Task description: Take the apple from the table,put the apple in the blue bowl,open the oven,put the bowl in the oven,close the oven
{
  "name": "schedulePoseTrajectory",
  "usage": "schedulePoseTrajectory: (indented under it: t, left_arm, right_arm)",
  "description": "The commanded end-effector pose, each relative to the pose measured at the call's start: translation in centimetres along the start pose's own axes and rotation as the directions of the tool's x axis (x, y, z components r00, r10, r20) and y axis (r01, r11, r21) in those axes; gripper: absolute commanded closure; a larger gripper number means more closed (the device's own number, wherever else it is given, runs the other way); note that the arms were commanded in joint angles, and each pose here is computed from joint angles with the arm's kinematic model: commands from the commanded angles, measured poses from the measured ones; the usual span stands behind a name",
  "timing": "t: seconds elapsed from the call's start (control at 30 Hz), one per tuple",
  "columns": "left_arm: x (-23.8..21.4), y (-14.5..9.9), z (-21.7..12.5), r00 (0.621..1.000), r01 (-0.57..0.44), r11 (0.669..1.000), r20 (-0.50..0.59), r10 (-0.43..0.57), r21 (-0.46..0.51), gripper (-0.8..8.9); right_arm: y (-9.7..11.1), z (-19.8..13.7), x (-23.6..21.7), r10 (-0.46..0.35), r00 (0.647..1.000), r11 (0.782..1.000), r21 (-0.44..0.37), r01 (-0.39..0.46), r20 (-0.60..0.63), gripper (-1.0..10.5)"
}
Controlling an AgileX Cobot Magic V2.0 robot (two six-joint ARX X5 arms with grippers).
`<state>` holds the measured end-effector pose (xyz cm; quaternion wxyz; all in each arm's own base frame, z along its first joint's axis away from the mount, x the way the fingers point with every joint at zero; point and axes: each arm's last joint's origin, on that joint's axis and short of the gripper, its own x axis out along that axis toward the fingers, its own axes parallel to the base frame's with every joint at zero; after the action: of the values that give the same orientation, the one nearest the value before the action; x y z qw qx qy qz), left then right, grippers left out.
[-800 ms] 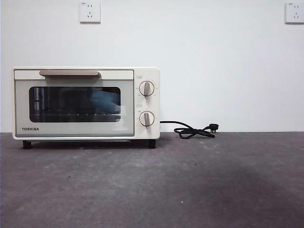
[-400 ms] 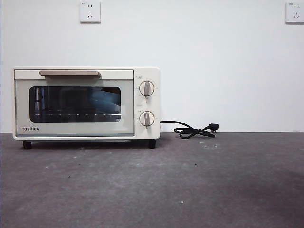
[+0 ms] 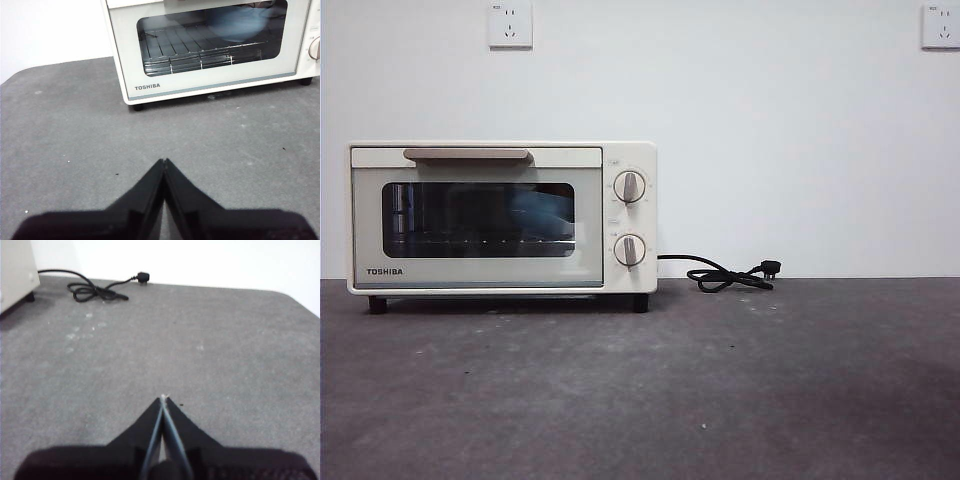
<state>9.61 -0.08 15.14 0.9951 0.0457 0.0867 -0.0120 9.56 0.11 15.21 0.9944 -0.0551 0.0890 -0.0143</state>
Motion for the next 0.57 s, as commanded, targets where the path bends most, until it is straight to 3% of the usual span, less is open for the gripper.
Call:
schedulePoseTrajectory:
  t: [0.03, 0.57]
  left_arm:
    - [0.11, 0.01, -0.24, 1.0, -0.006, 1.0, 0.0, 0.006, -0.008, 8.17]
    - [0.11, 0.01, -0.24, 1.0, -0.006, 1.0, 0.0, 0.006, -0.008, 8.17]
  right_arm:
    - [0.02, -0.24, 0.05, 0.0, 1.0, 1.0, 0.005, 0.0, -0.004, 9.4]
    - [0.03, -0.19, 0.06, 0.003, 1.0, 1.0, 0.005, -0.003, 0.001, 9.4]
